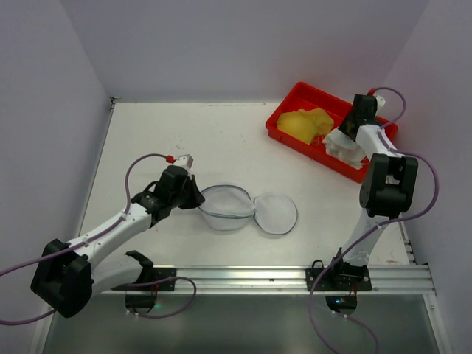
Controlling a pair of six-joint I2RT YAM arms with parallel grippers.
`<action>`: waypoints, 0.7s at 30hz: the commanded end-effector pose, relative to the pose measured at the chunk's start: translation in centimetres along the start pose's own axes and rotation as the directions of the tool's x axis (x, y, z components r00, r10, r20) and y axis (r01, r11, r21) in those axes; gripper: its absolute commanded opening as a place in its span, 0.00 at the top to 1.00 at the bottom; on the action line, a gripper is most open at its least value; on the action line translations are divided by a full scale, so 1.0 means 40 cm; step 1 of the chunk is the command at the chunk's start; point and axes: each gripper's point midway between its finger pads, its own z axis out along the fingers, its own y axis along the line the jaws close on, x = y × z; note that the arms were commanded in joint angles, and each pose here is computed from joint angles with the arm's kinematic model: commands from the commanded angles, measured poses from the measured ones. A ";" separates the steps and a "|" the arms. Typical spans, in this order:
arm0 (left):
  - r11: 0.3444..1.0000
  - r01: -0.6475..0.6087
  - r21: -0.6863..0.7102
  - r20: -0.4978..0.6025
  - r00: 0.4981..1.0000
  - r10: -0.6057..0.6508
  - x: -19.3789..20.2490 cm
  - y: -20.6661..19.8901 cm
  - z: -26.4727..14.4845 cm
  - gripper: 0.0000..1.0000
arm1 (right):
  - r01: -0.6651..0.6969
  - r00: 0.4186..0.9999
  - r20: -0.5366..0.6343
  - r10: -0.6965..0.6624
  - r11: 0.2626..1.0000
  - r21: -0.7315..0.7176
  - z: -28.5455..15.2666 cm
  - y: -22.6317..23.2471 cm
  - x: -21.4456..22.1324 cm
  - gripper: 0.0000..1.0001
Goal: Unzip the laundry bag and remove the bra
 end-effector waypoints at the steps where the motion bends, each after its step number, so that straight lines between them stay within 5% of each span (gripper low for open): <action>1: 0.999 -0.028 0.025 0.024 0.999 0.027 -0.021 -0.011 0.006 1.00 | -0.047 0.996 0.074 0.051 0.998 -0.052 -0.073 0.043 -0.117 0.46; 5: 0.999 -0.026 0.023 0.027 0.999 0.025 -0.023 -0.011 0.007 1.00 | -0.052 0.992 0.105 0.071 0.984 -0.170 -0.190 0.083 -0.171 0.13; 8: 1.000 -0.022 0.016 0.029 0.999 0.022 -0.022 -0.007 0.010 1.00 | -0.021 0.992 0.114 0.053 0.964 -0.263 -0.298 0.122 -0.189 0.02; 14: 1.000 -0.006 -0.020 0.056 0.998 0.007 -0.037 0.007 0.012 1.00 | 0.003 1.000 -0.013 -0.010 0.883 -0.470 -0.491 0.211 -0.025 0.02; 21: 0.997 0.041 -0.071 0.118 0.992 -0.032 -0.064 0.026 0.008 1.00 | 0.008 0.932 -0.312 -0.186 0.869 -0.495 -0.582 0.189 0.417 0.04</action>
